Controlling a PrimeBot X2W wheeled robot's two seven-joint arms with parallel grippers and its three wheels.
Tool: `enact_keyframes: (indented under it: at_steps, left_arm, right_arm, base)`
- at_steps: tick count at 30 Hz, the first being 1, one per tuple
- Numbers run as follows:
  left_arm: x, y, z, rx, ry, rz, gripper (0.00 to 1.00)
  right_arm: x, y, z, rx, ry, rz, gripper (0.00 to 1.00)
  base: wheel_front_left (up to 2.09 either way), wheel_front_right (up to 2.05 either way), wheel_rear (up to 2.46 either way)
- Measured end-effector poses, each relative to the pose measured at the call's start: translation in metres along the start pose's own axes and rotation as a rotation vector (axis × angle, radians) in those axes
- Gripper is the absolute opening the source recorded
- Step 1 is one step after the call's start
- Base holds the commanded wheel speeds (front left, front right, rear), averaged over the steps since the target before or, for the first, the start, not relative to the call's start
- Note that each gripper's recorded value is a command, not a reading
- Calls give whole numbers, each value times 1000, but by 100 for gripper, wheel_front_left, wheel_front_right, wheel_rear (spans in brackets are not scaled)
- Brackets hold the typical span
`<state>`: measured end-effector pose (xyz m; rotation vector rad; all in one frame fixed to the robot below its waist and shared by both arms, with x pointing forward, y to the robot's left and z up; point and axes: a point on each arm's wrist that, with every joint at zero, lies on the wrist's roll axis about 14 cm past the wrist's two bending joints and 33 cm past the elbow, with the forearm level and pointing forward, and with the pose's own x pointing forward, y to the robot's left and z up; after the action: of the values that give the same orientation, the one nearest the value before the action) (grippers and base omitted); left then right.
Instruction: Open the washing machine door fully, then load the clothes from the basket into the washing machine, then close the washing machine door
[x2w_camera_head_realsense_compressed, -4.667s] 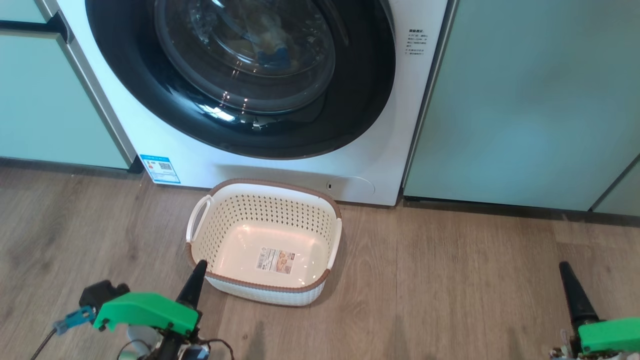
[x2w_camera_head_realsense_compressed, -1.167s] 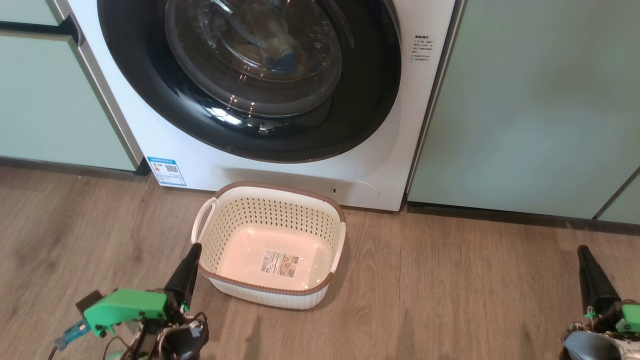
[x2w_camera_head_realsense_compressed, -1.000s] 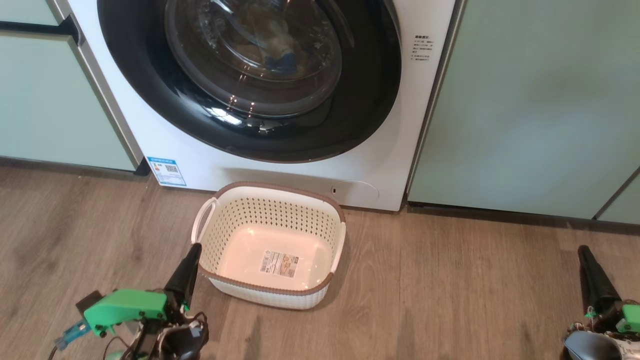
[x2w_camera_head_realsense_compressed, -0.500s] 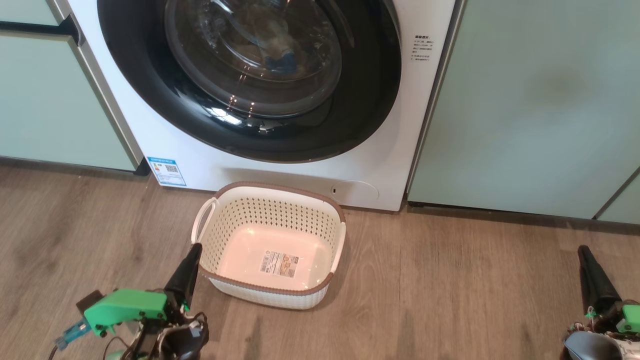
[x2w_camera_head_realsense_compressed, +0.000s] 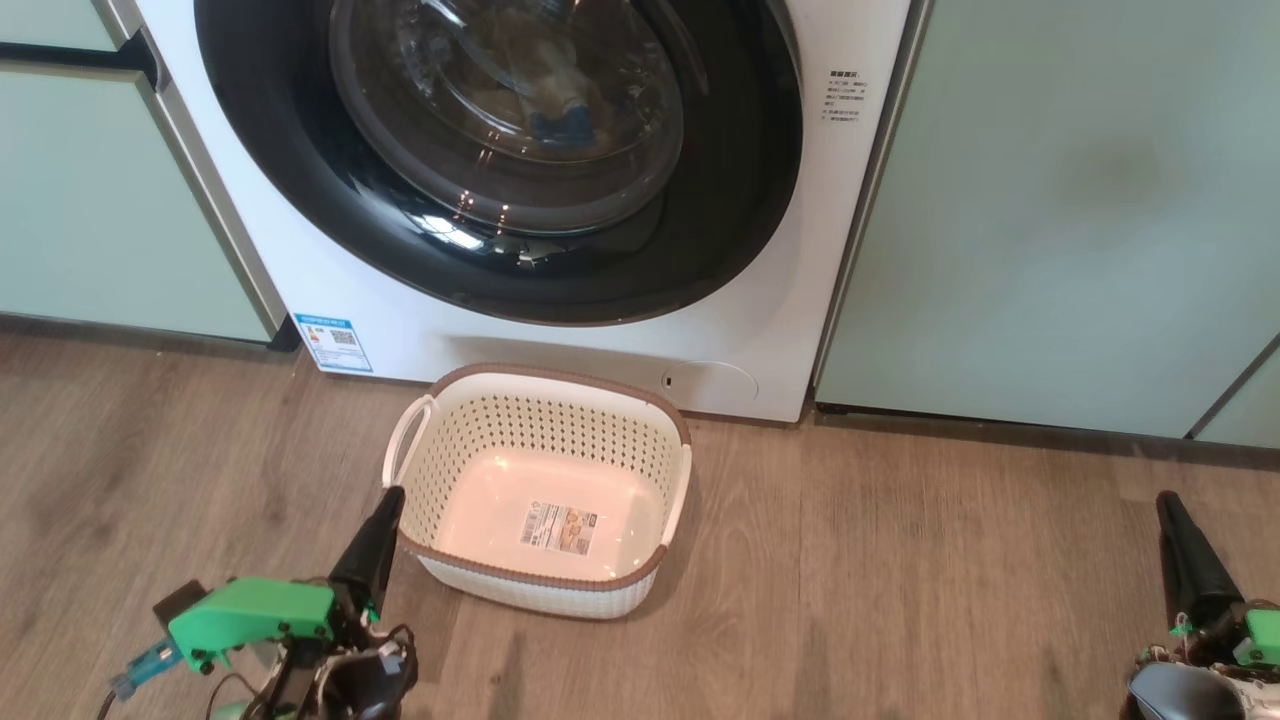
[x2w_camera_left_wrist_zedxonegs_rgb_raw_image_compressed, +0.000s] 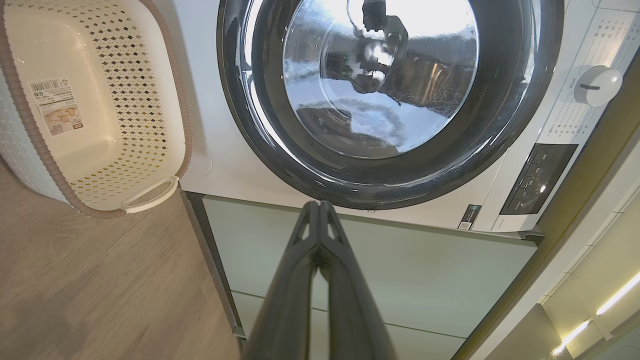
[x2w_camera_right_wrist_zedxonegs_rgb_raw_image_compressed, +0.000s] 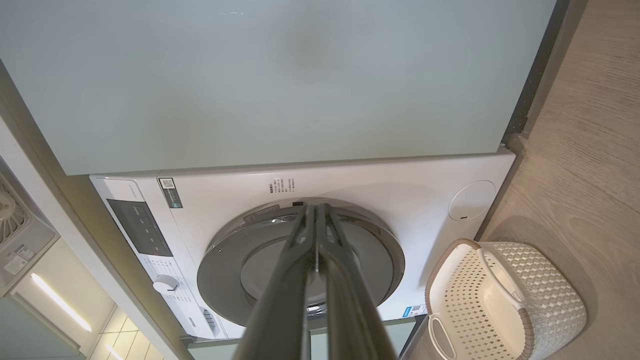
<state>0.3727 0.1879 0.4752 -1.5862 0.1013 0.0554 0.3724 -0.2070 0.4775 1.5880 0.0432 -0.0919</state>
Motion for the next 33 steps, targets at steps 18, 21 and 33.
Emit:
enact_keyframes:
  at_steps: [18, 21, 33]
  left_arm:
    - [0, 0, 0, 6, 1, 1, 0]
    - [0, 0, 0, 5, 1, 1, 0]
    - [0, 0, 0, 5, 0, 0, 0]
  right_arm:
    - [0, 0, 0, 3, 1, 0, 0]
    - [0, 0, 0, 3, 1, 0, 0]
    - [0, 0, 0, -4, 1, -1, 0]
  base:
    - [0, 0, 0]
    - [0, 0, 0]
    - [0, 0, 0]
